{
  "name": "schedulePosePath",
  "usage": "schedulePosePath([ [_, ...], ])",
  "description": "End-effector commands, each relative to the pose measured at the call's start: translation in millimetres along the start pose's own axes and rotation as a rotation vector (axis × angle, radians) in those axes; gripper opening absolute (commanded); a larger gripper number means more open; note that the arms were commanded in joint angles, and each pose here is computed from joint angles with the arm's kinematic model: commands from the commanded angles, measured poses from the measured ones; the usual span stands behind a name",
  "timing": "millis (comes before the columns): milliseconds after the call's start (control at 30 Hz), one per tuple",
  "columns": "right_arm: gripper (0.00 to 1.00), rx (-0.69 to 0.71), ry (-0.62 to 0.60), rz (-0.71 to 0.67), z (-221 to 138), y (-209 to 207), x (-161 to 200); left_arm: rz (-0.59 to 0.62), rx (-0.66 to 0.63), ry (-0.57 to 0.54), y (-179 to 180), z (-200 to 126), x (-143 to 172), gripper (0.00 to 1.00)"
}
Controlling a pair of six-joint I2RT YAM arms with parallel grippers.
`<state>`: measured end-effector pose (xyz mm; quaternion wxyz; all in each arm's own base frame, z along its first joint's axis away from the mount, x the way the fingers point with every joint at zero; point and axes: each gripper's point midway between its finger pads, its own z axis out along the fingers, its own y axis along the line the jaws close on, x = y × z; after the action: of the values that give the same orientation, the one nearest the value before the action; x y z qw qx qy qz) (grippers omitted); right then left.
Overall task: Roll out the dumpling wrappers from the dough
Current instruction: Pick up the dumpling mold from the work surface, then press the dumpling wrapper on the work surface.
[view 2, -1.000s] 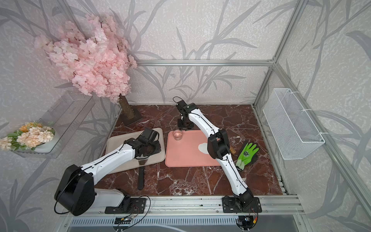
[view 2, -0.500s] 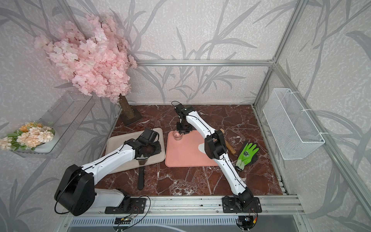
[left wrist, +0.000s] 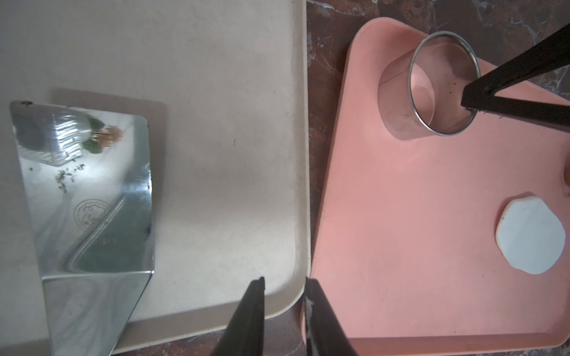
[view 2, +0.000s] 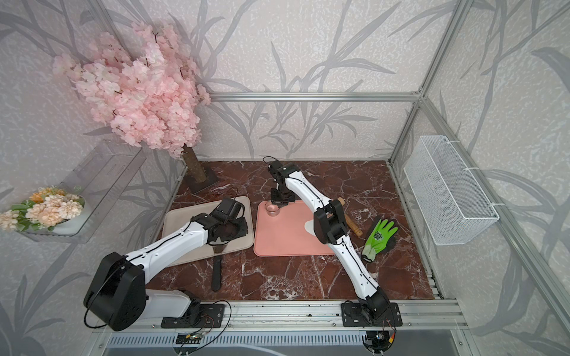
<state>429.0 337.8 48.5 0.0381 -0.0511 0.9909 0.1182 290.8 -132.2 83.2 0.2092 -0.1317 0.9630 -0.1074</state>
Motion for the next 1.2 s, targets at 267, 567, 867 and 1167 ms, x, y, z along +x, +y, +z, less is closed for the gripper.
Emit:
schedulePosePath([
  [267,0.0,-0.004,-0.142,-0.024,-87,-15,11,0.028,0.067,-0.039,-25,-16,-25,0.26],
  [567,0.0,0.012,-0.196,0.051,-127,-83,65,0.052,0.217,-0.029,-67,-28,-34,0.22],
  [867,0.0,0.038,-0.198,0.135,-122,-139,111,0.154,0.32,0.059,-140,-14,-16,0.17],
  [1167,0.0,0.02,-0.173,0.205,-100,-166,119,0.189,0.432,0.173,-201,14,1,0.06],
])
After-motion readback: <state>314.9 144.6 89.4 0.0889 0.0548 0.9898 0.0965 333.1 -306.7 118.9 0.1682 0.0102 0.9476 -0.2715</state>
